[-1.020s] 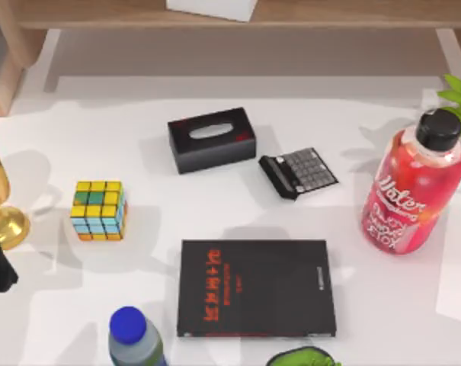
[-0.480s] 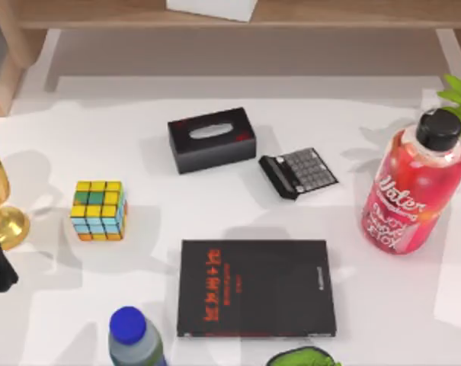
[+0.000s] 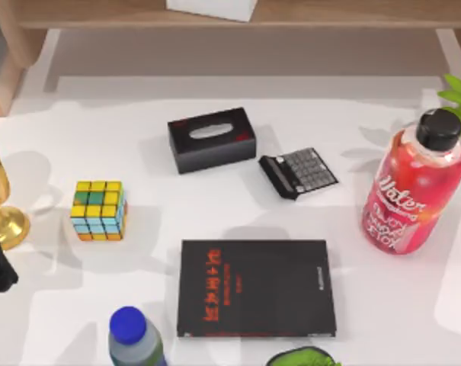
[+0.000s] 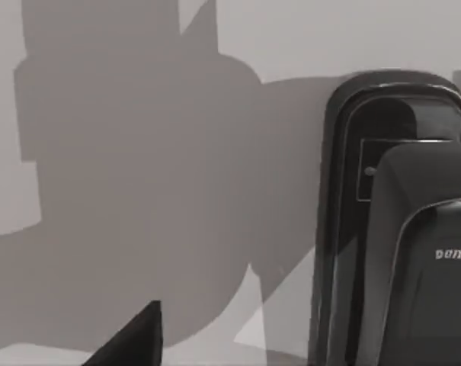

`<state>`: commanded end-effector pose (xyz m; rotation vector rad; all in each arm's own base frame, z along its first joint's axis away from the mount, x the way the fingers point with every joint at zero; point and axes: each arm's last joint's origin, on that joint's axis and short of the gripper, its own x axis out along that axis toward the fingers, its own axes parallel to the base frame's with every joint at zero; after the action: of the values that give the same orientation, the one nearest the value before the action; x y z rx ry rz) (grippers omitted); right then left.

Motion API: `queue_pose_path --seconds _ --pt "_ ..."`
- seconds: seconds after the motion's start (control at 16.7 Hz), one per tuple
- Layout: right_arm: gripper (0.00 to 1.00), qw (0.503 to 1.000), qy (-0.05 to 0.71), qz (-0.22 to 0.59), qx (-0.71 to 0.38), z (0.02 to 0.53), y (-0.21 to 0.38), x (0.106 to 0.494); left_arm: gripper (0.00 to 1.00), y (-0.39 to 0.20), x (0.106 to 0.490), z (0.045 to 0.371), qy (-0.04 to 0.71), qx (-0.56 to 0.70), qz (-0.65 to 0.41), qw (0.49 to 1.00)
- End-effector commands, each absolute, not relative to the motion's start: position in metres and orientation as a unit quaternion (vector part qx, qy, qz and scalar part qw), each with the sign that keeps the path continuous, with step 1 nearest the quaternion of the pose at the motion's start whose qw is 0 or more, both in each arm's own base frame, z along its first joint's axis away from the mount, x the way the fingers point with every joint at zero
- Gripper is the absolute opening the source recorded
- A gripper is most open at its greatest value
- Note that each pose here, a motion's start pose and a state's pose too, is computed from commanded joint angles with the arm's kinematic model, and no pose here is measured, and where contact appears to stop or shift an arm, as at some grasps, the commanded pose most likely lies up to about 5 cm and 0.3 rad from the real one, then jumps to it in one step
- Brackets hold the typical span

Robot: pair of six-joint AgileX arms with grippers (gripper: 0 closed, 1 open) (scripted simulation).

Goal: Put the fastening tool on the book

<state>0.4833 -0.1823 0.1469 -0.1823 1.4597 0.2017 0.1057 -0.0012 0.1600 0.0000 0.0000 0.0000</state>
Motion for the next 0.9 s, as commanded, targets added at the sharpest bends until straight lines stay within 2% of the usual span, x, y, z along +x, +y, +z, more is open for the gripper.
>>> queue_pose_path --seconds 0.36,0.9 --pt "1.00 0.736 0.666 0.092 -0.082 0.1352 -0.1819 0.4852 1.00 -0.0012 0.1057 0.1600 0.000 0.000 0.000 1.000" --pt "0.32 0.736 0.666 0.092 -0.082 0.1352 -0.1819 0.4852 1.00 -0.0012 0.1057 0.1600 0.000 0.000 0.000 1.000"
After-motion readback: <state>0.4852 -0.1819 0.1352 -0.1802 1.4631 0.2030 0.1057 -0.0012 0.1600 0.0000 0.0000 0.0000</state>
